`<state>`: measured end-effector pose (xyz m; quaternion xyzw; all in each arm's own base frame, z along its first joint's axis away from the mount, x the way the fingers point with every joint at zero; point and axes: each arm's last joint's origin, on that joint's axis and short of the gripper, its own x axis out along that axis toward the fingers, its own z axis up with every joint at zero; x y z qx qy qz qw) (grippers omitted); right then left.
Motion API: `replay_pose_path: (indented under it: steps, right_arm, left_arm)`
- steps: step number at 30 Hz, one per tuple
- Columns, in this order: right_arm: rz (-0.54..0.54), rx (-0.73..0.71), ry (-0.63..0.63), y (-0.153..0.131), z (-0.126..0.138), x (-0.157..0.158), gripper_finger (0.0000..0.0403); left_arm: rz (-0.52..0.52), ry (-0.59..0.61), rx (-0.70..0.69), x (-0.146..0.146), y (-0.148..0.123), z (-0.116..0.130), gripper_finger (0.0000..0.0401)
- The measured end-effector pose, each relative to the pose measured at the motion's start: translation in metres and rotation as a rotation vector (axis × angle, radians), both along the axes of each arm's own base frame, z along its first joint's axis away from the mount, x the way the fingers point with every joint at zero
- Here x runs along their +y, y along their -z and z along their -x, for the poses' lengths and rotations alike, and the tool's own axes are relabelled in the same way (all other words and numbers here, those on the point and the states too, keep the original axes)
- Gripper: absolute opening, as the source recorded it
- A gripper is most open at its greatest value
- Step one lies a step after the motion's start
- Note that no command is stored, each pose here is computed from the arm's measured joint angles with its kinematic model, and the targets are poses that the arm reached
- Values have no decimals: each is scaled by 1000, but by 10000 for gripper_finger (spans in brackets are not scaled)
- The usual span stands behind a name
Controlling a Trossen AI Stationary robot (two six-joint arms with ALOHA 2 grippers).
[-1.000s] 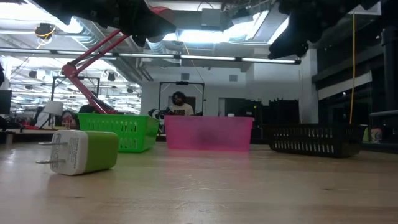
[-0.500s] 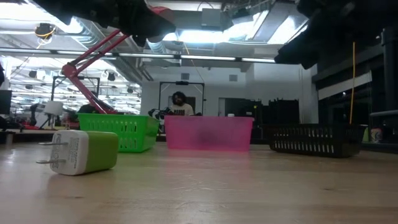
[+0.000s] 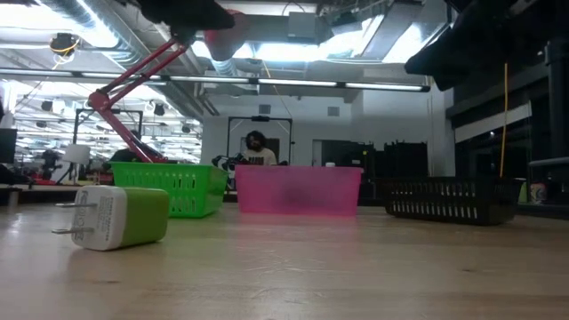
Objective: Pick and place items into bin
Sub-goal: Put the green charger adapter into the green bin
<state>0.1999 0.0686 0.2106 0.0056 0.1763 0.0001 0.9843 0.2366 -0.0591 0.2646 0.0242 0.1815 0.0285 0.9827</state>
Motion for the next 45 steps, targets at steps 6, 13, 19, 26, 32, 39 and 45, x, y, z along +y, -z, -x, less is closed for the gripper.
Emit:
replay_pose_path:
  steps: [6,13,19,26,32,39,45]
  right_arm:
    - [-10,-6,2,0,-1,0,6]
    - [-6,-5,0,0,-1,0,2]
    - [-1,-3,-4,0,-1,0,4]
    - [13,4,-8,1,0,0,5]
    - [24,9,-11,1,0,0,5]
    - [25,18,-10,2,0,0,5]
    - [16,21,-7,2,0,0,5]
  left_arm:
    - [104,-5,138,-26,-10,-3,3]
    - [84,25,332,-68,-13,-22,2]
    - [121,-57,525,-95,-20,-40,3]
    - [240,-218,670,-108,-26,-53,3]
    - [317,-291,712,-102,-19,-59,19]
    - [402,-386,745,-96,-18,-59,80]
    - [521,-521,721,-96,-16,-59,140]
